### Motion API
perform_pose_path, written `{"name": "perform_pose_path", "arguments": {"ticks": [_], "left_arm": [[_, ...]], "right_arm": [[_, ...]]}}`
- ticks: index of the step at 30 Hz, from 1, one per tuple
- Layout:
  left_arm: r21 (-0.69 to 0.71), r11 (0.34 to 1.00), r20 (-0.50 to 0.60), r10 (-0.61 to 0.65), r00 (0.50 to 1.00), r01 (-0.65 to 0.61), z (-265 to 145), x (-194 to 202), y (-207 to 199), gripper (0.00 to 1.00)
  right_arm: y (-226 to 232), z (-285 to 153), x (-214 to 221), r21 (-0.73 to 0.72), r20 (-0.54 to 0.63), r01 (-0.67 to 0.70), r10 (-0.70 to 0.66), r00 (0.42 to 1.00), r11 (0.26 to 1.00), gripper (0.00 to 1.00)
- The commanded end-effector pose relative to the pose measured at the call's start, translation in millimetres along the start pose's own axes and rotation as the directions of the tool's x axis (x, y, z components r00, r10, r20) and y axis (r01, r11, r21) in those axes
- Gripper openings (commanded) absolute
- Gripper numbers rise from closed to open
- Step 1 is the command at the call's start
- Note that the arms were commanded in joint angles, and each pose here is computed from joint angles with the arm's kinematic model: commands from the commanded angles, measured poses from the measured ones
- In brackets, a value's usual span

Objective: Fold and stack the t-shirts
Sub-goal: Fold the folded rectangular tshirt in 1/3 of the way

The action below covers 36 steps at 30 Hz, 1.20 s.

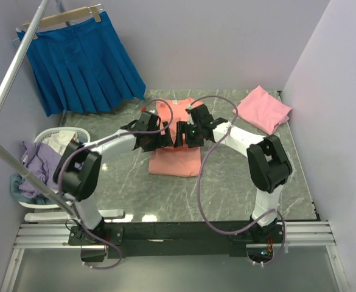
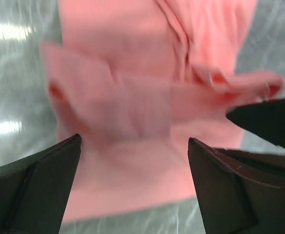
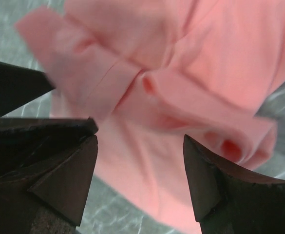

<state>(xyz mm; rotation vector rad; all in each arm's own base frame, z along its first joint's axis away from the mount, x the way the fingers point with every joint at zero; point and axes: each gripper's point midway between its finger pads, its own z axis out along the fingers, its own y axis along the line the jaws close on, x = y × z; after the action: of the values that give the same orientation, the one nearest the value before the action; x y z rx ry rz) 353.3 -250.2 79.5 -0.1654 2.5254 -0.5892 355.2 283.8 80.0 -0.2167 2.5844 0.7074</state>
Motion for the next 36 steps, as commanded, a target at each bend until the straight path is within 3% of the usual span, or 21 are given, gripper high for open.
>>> {"name": "perform_pose_path", "arguments": {"ticks": [1,8,17,22,27,31,36], "left_arm": [[0.059,0.998,0.097,0.029,0.995,-0.034,24,-46,-30,0.96],[0.007,1.0,0.117,0.008,0.993,-0.009,63,-74,-13,0.95],[-0.094,0.993,0.136,-0.055,0.989,0.068,81,-100,49,0.95],[-0.129,0.987,0.287,-0.057,0.956,0.098,48,-128,60,0.99],[-0.055,0.993,0.343,-0.076,0.936,0.101,-1,-139,38,0.99],[-0.082,0.991,0.344,-0.076,0.936,0.11,-29,-126,45,1.0],[-0.128,0.983,0.292,-0.087,0.953,0.129,-42,-71,77,0.99]], "right_arm": [[-6,11,-40,0.001,0.078,0.004,-0.004,0.997,1.0,0.78],[-38,27,-79,0.061,0.122,-0.014,0.007,0.993,0.998,0.78],[-76,34,-92,0.158,0.137,-0.044,0.023,0.99,0.986,0.79],[-98,9,-95,0.255,0.198,-0.061,0.01,0.98,0.965,0.79],[-91,-15,-80,0.201,0.205,-0.065,0.023,0.978,0.977,0.81],[-68,-13,-33,0.059,0.104,-0.103,0.096,0.99,0.993,0.81],[-40,-19,2,-0.041,0.08,-0.11,0.113,0.99,0.993,0.81]]}}
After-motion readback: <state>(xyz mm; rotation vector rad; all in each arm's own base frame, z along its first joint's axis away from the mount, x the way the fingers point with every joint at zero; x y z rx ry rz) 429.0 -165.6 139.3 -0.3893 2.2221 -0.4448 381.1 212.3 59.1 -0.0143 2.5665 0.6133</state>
